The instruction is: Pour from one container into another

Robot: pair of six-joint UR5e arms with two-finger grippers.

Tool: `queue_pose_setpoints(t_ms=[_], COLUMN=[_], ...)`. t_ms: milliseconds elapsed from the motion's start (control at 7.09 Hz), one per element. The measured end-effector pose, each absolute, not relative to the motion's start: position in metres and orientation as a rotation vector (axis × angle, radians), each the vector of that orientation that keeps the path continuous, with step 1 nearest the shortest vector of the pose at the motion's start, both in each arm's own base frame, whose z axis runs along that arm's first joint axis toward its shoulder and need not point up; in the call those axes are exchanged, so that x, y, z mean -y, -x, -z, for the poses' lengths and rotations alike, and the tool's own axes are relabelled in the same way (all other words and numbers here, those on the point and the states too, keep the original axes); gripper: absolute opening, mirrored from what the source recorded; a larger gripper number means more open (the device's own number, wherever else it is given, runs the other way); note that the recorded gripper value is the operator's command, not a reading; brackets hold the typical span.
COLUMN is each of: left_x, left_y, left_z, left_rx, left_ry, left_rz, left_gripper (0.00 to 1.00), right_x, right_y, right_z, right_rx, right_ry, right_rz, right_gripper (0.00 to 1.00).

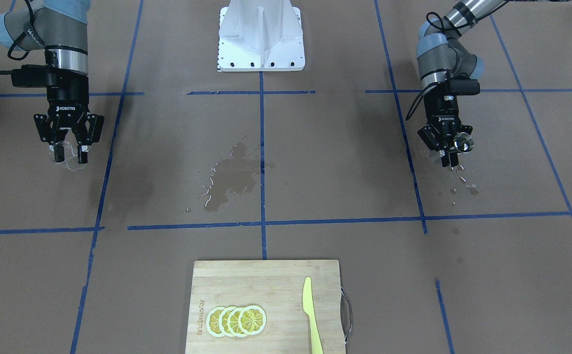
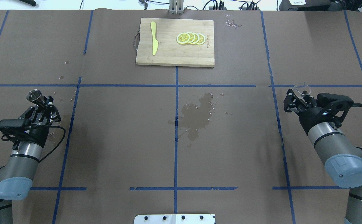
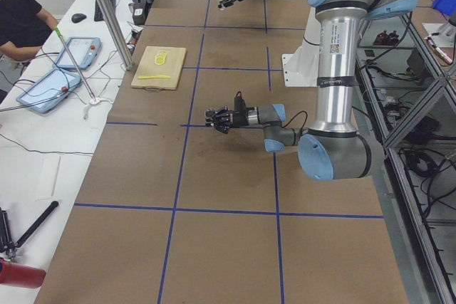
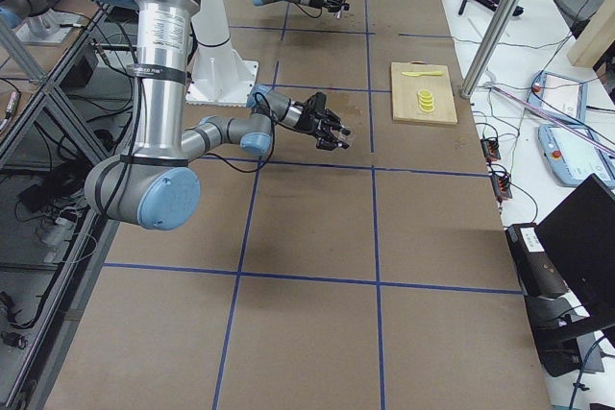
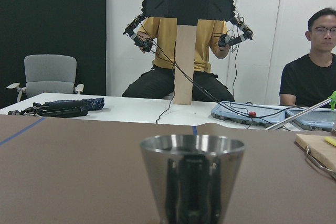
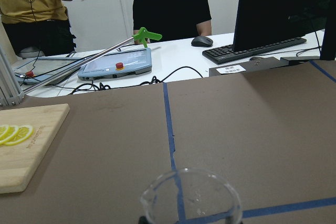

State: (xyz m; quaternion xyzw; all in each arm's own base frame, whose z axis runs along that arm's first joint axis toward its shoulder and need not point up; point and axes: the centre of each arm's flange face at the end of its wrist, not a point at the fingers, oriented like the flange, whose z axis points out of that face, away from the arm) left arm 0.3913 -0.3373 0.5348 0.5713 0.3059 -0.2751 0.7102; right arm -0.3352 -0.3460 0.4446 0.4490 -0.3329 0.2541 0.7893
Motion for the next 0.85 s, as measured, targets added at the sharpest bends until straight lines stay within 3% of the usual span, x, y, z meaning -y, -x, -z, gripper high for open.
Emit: queue_pose_setpoints(t_ms=[846], left_x=[0.325], left_y=[-0.42], left_z=[-0.544], left_rx=[-0.652], left_ry=[-1.307], left_rz=[0.618], left_gripper=[0.0], right_x=[0.331], right_y=[0.351], right_z=[-0.451], right_rx=[0.708], right_ry=[-1.005], right_rz=[-0.553], right_gripper=[0.0])
